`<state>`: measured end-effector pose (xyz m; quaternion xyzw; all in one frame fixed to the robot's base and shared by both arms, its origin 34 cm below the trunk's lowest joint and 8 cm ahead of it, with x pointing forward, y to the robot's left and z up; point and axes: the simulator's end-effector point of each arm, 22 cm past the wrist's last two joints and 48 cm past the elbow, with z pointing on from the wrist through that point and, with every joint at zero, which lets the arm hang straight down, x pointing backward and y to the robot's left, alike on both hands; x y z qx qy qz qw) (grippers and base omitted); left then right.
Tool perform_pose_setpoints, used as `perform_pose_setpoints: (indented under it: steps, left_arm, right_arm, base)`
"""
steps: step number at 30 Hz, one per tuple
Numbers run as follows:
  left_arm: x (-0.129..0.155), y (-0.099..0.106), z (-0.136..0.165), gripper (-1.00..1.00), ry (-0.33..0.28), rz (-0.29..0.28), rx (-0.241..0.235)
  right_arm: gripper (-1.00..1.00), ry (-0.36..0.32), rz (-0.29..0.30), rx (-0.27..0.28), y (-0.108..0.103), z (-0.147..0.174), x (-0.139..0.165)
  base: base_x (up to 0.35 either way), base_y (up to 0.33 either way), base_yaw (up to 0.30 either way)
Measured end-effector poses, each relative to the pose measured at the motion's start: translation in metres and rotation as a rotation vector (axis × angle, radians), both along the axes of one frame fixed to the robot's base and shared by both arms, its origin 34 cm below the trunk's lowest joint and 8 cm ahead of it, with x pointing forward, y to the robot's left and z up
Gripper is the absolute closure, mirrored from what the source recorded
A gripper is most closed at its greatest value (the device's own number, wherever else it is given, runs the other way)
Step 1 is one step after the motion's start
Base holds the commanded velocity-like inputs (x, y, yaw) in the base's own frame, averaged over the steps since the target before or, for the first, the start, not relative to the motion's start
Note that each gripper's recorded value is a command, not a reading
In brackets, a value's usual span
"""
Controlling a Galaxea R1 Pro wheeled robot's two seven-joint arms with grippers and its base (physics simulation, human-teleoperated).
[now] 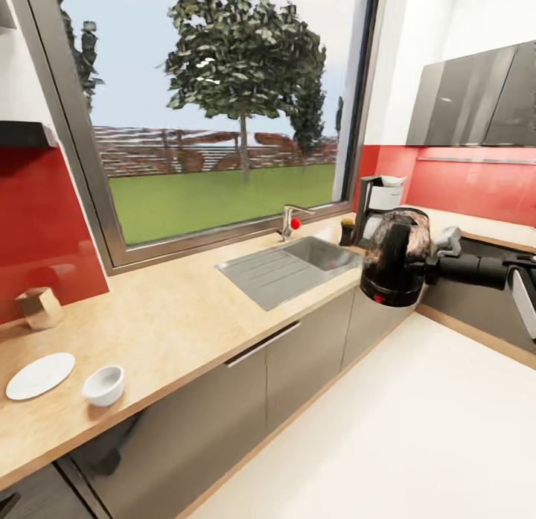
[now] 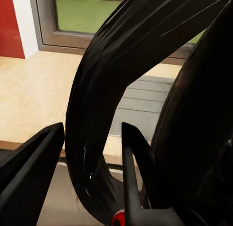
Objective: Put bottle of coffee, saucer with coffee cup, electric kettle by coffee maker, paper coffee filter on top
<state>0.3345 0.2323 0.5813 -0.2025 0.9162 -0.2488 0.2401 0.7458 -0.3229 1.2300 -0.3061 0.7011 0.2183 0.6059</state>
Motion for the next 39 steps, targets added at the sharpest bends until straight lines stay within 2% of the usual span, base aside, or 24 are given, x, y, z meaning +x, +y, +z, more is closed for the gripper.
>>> perform_pose_setpoints:
  steps: [15,31,39]
  left_arm:
    - [0.0007,0.0004,-0.0002,-1.0,0.0,0.003,0.002]
    - [0.0006,0.0022,-0.0002,-1.0,0.0,0.005,0.004]
    - [0.0012,0.0029,0.0,-1.0,-0.001,0.005,0.005]
  right_arm:
    - [1.0,0.002,-0.003,0.001,-0.0017,-0.0006,0.0003]
    - [1.0,0.001,-0.004,0.001,-0.002,-0.0009,0.0003]
    - [1.0,-0.001,-0.006,0.001,-0.0025,0.0002,0.0]
  base:
    - [0.104,-0.15,-0.241]
    - [0.167,-0.291,-0.023]
    - [0.212,-0.165,-0.105]
